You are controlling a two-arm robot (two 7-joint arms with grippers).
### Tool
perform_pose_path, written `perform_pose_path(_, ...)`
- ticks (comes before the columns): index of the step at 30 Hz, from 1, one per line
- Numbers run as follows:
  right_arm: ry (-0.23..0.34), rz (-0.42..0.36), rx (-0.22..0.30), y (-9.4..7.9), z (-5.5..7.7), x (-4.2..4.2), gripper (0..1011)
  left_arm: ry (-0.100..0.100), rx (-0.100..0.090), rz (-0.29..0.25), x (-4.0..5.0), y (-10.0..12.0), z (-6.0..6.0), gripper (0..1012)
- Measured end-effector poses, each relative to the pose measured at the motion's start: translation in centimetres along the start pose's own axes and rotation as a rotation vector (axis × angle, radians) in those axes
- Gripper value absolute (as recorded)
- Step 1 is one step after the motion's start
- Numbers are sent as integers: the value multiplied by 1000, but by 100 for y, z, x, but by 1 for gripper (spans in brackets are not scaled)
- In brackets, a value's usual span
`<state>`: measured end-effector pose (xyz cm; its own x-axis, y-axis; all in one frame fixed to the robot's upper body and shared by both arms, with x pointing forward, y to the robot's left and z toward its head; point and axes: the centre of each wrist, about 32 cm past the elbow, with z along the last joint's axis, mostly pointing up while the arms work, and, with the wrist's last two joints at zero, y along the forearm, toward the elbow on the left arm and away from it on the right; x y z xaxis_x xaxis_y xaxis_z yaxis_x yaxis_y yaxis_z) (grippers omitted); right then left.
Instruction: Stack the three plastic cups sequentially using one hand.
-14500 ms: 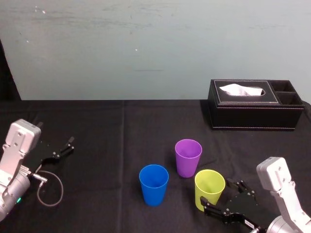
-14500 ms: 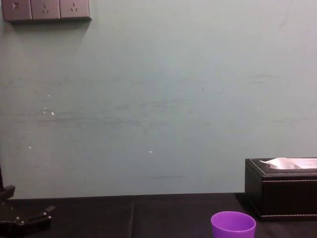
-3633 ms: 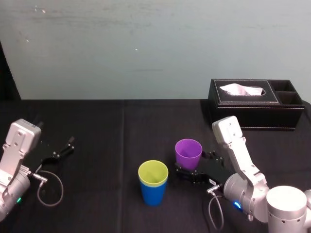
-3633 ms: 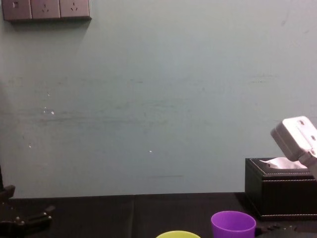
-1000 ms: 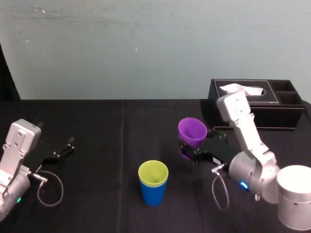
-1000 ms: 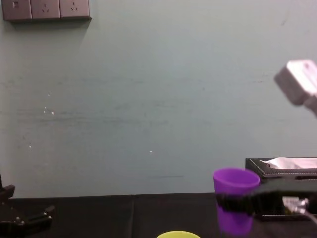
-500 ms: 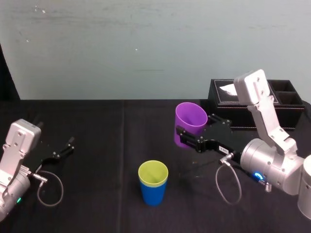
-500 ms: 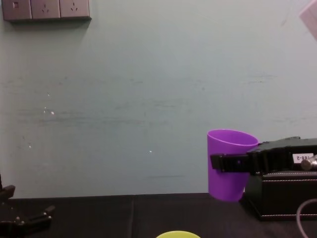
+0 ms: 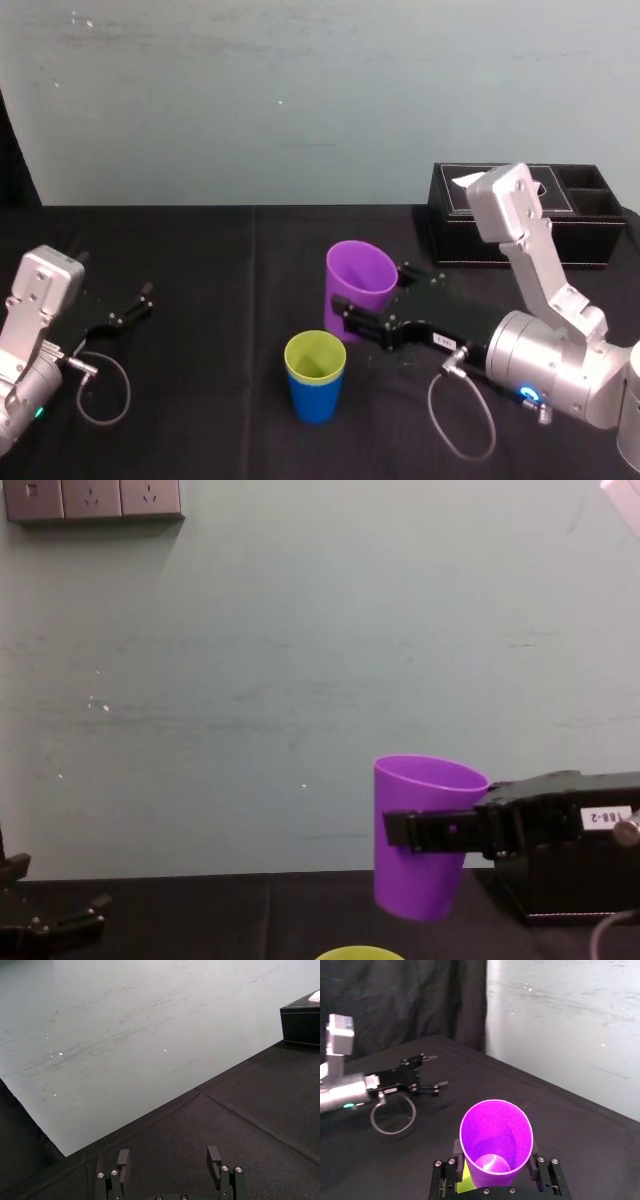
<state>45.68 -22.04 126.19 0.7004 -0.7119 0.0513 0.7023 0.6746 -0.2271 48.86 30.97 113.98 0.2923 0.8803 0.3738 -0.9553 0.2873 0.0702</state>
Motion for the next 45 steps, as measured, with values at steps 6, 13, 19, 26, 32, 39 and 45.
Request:
perform_pose_path(6, -14, 41, -11, -15, 12, -32, 726, 0, 0, 0, 0, 0, 0, 1000)
perform_pose_path(13, -33, 72, -40, 18, 32, -35, 726, 0, 0, 0, 0, 0, 0, 1000)
perform_pose_path(19, -33, 89, -59, 87, 18, -35, 726, 0, 0, 0, 0, 0, 0, 1000)
perform_pose_path(26, -25, 95, -74, 152, -9, -20, 726, 0, 0, 0, 0, 0, 0, 1000)
perform_pose_path(32, -15, 93, -87, 203, -45, -5, 726, 0, 0, 0, 0, 0, 0, 1000)
perform_pose_path(39, -13, 94, -87, 247, -65, 1, 726, 0, 0, 0, 0, 0, 0, 1000)
perform_pose_path(45, -17, 97, -84, 283, -61, -6, 726, 0, 0, 0, 0, 0, 0, 1000)
